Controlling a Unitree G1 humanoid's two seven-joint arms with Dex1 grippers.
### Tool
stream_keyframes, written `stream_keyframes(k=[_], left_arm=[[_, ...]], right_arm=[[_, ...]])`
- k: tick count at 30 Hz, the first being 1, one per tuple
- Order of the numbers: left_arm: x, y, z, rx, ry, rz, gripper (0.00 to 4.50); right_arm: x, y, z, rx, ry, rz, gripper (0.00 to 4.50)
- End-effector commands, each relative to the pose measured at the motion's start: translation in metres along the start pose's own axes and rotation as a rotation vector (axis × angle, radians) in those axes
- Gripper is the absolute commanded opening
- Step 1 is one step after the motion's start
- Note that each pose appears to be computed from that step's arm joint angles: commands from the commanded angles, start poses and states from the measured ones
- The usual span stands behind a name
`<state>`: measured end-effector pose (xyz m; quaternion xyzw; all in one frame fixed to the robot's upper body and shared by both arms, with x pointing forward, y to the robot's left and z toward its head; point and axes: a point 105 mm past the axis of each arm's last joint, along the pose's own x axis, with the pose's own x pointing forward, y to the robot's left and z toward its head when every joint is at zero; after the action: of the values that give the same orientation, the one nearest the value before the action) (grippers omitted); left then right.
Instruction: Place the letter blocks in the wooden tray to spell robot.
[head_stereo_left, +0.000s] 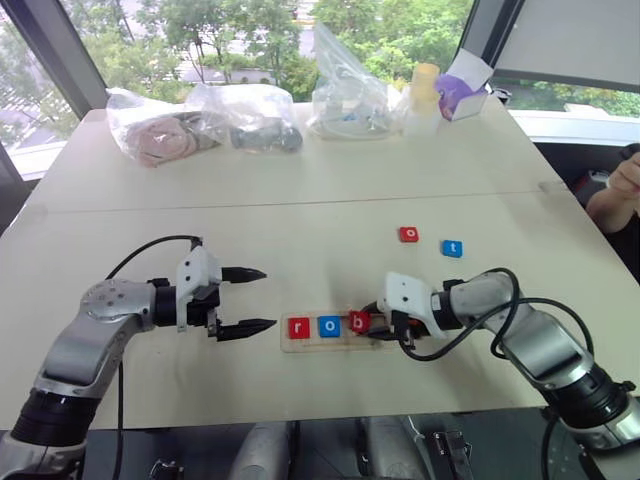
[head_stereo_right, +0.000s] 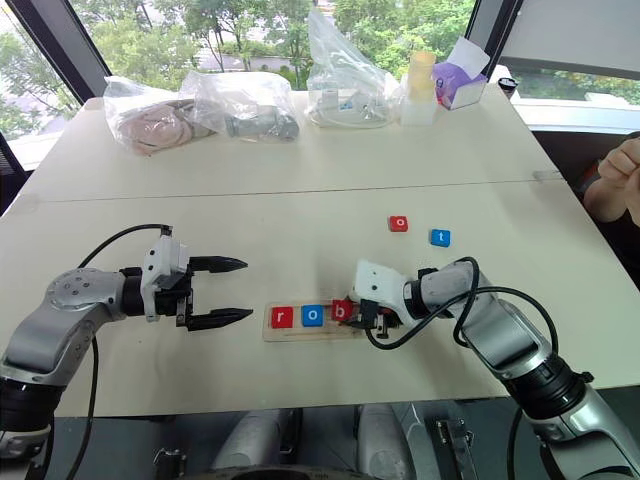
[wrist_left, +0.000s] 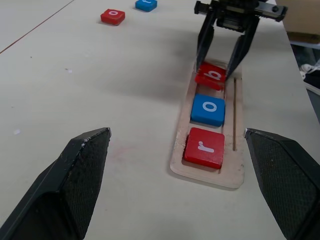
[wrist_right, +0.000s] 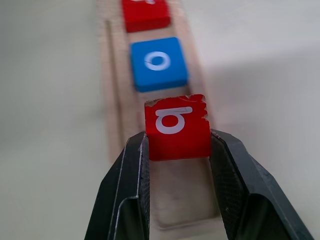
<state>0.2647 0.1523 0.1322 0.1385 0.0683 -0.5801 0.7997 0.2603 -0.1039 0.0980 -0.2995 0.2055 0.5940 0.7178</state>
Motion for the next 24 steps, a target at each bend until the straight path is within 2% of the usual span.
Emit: stream_keyframes(k=[1,24], left_arm=[[-0.0017,0.0000,0.0096,0.046,-0.022,0.014,4.50],[0.0025,-0.0005,0.0092,0.040,-0.033,0.026,4.50]], right_arm=[[-0.0051,0.0045,0.0136,-0.044,-0.019,0.027,1.11],[0.0004,-0.0004,0.0146,-0.051,-0.016,0.008,1.11]])
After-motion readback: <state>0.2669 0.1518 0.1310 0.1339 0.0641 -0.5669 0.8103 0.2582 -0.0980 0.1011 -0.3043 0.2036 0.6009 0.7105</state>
